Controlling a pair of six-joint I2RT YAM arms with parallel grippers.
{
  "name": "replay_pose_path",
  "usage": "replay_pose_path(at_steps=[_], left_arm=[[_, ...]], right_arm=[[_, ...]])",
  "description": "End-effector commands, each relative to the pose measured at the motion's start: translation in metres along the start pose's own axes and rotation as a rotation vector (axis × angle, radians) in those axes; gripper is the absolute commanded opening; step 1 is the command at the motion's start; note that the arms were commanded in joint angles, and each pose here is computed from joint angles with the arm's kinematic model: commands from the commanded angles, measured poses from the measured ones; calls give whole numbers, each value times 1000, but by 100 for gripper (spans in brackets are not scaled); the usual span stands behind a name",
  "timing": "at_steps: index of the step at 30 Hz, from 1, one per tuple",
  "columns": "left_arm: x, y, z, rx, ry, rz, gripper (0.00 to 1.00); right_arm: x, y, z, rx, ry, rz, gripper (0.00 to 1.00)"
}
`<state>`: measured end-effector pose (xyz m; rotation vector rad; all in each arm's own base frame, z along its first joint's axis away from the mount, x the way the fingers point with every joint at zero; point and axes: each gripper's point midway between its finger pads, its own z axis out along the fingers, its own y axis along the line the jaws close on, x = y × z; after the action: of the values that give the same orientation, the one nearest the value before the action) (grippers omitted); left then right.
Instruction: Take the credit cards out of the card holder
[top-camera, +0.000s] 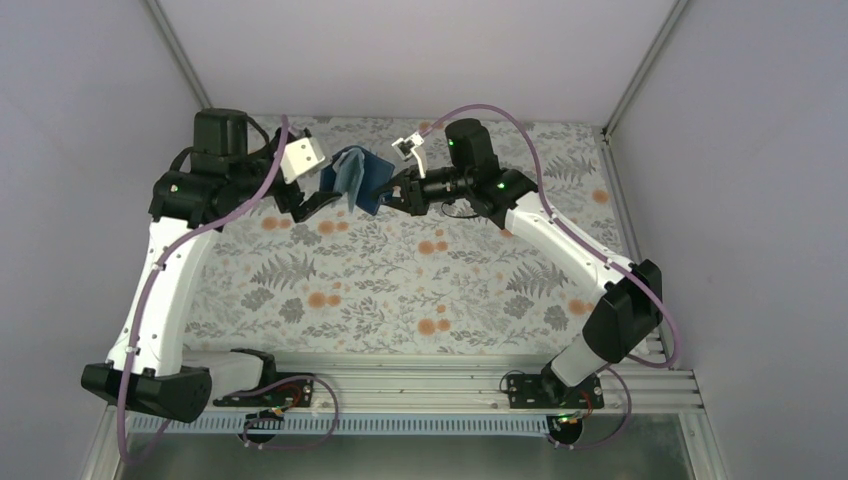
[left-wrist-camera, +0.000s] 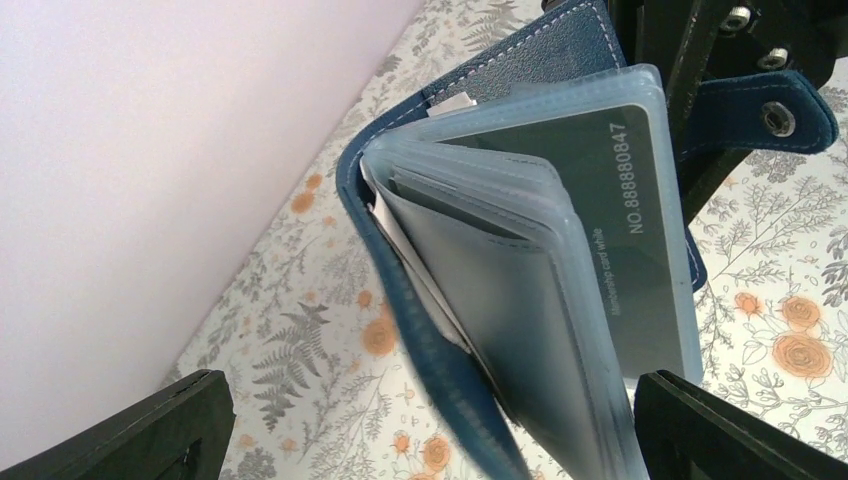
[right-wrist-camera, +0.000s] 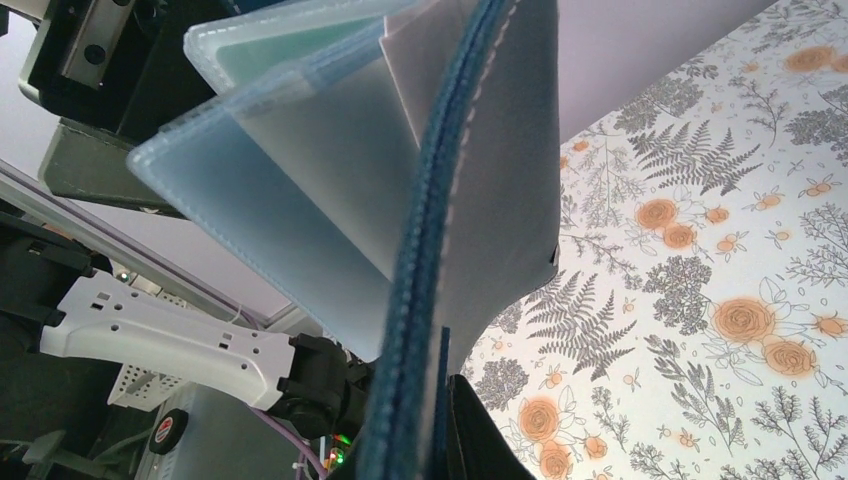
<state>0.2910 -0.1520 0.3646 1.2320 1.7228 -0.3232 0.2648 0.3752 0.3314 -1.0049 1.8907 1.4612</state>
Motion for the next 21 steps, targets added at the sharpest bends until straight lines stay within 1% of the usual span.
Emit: replay_pose_path(at_steps=[1,5,12,18,21], left_arm=[[-5,-1,-9,-12,-18,48,100],[0,-2,-7,-9,-5,54,100],[-10,-4,-18,-16,-21,77,100],[-4,-4,-13,-13,-11,63,100],[-9,-4,-13,-8,-31,59,100]], right_arm=[[-14,23,-8,-51,-26,-66,4],[-14,24,-9,-51,-26,-70,4],[-14,24,-10,-48,-26,-79,4],[-13,25,-9,-60,-19,-72,4],[-12,26,-9,-60,-17,-76,4]])
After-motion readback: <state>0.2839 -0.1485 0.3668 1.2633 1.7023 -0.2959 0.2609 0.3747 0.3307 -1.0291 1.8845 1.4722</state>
